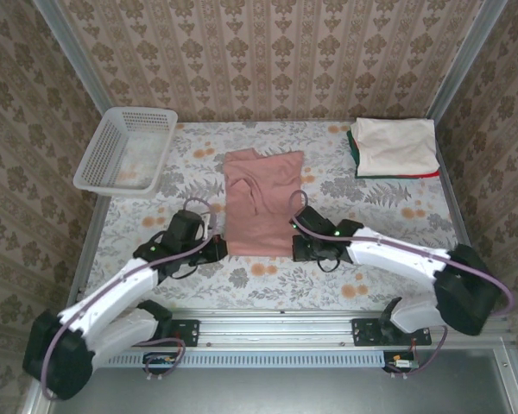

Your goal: Fold and stack the t-shirts

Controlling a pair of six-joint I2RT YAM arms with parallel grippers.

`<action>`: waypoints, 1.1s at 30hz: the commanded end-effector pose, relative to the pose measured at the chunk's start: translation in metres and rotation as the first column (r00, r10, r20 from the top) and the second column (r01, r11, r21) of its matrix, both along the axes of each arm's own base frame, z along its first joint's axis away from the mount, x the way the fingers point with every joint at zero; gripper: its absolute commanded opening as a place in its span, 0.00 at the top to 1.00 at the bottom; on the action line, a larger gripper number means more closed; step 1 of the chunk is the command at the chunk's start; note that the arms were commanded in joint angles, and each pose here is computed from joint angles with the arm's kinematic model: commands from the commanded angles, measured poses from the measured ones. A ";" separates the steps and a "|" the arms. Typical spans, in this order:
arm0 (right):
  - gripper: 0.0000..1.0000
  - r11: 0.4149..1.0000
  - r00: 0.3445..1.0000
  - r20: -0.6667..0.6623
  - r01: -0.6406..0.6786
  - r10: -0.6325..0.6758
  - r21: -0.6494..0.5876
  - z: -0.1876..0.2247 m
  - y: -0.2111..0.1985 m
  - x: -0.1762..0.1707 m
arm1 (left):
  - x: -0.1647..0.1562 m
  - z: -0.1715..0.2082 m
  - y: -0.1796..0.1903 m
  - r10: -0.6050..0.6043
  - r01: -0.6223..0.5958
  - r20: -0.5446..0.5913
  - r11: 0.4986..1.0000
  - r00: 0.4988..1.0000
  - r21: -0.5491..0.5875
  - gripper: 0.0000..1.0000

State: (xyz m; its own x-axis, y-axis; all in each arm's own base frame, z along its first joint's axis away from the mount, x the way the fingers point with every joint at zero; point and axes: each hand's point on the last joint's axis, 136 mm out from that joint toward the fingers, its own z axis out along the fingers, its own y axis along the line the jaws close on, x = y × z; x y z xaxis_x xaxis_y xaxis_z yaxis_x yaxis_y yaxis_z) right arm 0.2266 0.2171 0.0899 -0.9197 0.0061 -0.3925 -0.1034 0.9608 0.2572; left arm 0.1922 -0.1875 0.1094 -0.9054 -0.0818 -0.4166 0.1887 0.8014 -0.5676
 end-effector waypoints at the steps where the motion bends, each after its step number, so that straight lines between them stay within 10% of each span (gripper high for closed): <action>1: 1.00 0.998 0.998 0.030 0.063 -0.062 -0.021 0.027 -0.021 -0.009 | -0.006 0.016 0.020 0.084 -0.085 0.010 0.996 0.996 0.043 1.00; 9: 1.00 0.998 0.988 0.142 0.059 -0.059 0.007 0.084 -0.010 0.067 | 0.068 0.064 -0.002 0.048 -0.058 0.126 0.995 0.991 0.077 1.00; 29: 0.95 0.989 0.991 -0.054 0.130 -0.126 0.075 0.005 -0.020 0.265 | 0.266 0.004 -0.002 0.094 -0.091 -0.037 0.994 0.995 0.059 0.99; 33: 0.80 0.987 0.988 -0.069 0.145 -0.140 0.069 -0.007 -0.025 0.280 | 0.282 -0.011 0.002 0.107 -0.102 -0.062 0.992 0.992 0.078 0.72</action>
